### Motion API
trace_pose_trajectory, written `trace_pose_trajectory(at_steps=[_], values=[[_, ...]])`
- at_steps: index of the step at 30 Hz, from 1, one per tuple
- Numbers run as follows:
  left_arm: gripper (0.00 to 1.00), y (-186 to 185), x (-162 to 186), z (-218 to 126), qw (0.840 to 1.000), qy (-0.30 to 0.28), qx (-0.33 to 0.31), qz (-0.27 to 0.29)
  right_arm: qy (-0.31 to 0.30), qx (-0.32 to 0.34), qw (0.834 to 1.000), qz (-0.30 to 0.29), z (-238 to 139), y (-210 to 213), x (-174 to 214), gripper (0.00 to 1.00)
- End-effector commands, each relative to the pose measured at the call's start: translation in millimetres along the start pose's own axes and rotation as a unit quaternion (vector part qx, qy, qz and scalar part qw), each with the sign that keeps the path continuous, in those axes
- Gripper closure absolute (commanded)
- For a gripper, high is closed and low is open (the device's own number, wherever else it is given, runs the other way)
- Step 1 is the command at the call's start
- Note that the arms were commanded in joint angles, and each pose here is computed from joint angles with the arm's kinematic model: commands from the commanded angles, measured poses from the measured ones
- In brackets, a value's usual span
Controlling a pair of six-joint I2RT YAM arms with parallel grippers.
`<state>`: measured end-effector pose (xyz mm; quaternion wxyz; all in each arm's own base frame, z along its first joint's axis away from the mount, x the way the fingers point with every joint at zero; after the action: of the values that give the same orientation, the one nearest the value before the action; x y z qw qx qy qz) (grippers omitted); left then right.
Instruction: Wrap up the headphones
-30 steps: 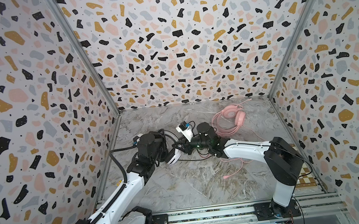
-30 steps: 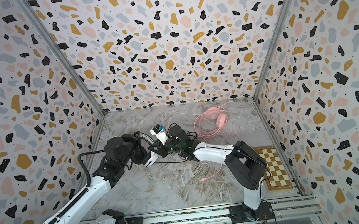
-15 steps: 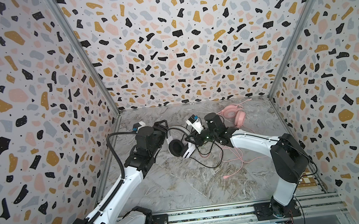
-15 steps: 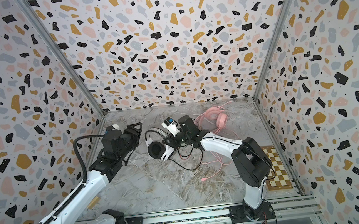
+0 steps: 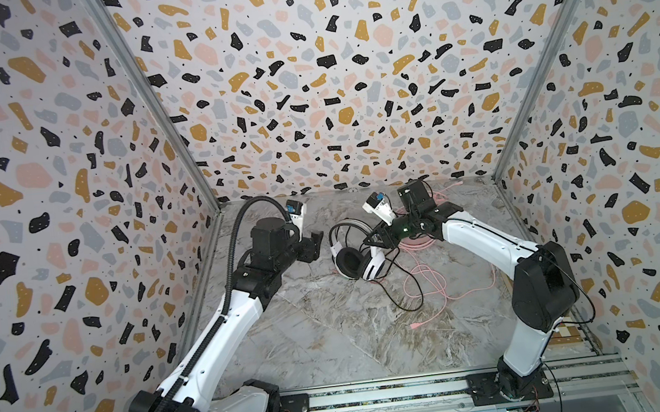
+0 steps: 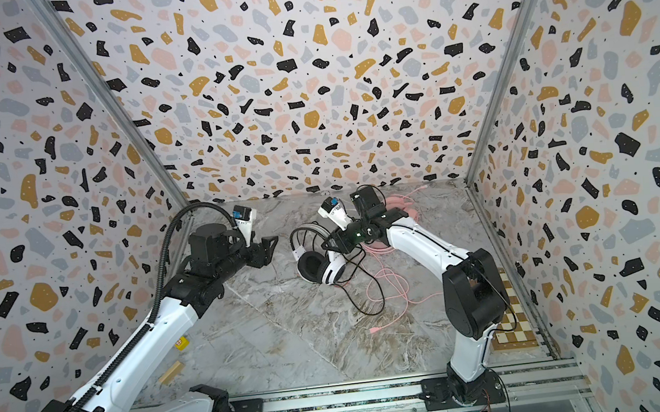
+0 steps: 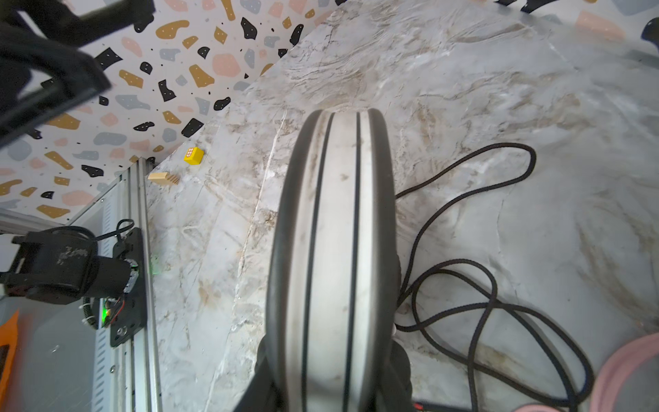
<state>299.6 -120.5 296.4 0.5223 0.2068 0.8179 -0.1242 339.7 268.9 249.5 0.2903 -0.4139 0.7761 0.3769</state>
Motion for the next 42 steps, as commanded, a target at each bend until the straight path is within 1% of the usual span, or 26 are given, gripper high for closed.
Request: trace_pose_trajectory(at_steps=[1,3,6,11,14,15,18,20,22,25,26,30,31,34,38,40,42], values=[[0.27,-9,-14,-8,0.983,-0.063,0.032,0.169,-0.035,-0.064,0.997,-0.034,-25,32,-24,0.85],[0.27,-13,-12,-8,0.978,-0.056,0.053,0.193,-0.035,-0.078,0.996,-0.035,-27,37,-22,0.85],[0.30,-18,-10,-5,0.971,-0.016,0.082,0.224,-0.028,-0.085,0.995,-0.037,-30,40,-19,0.85],[0.32,-43,0,-3,0.940,0.058,0.158,0.297,-0.031,-0.122,0.991,-0.043,-33,47,-19,0.85],[0.34,-50,9,-1,0.926,0.098,0.175,0.320,-0.037,-0.137,0.989,-0.050,-38,54,-20,0.86],[0.34,-51,10,-1,0.925,0.097,0.175,0.323,-0.039,-0.144,0.988,-0.050,-40,56,-21,0.86],[0.35,-56,5,1,0.929,0.071,0.174,0.318,-0.041,-0.169,0.983,-0.053,-40,62,-21,0.87],[0.36,-61,2,4,0.928,0.062,0.182,0.320,-0.034,-0.178,0.982,-0.060,-38,67,-20,0.87],[0.38,-66,3,10,0.924,0.074,0.188,0.325,-0.027,-0.187,0.980,-0.065,-35,72,-19,0.87],[0.46,-67,9,17,0.917,0.113,0.179,0.339,-0.014,-0.194,0.978,-0.071,-29,77,-16,0.87],[0.47,-66,10,19,0.917,0.120,0.173,0.340,-0.011,-0.196,0.978,-0.072,-27,78,-15,0.87],[0.46,-60,7,17,0.924,0.097,0.134,0.344,0.003,-0.207,0.975,-0.077,-19,83,-11,0.87],[0.48,-59,6,15,0.926,0.091,0.126,0.345,0.004,-0.208,0.975,-0.078,-19,84,-10,0.87],[0.57,-58,2,10,0.927,0.082,0.118,0.348,0.006,-0.209,0.975,-0.077,-16,83,-10,0.87],[0.60,-55,-2,6,0.930,0.070,0.099,0.347,0.006,-0.220,0.972,-0.076,-12,84,-12,0.89],[0.63,-57,-1,6,0.929,0.068,0.106,0.347,0.002,-0.226,0.971,-0.079,-13,86,-14,0.89],[0.70,-59,-1,5,0.928,0.071,0.120,0.345,0.000,-0.227,0.971,-0.079,-13,85,-14,0.88]])
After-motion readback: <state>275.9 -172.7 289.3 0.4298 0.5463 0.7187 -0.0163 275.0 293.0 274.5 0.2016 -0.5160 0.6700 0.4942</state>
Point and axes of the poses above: each gripper's point midway between its finger pads, its own z axis out along the fingers, its own y axis along the line the jaws close on, x = y × z, the point moved 7 cm from there along -z, back along the fingers, and after that the axes turned 2 degrees about -z, right-handed, at the moved point
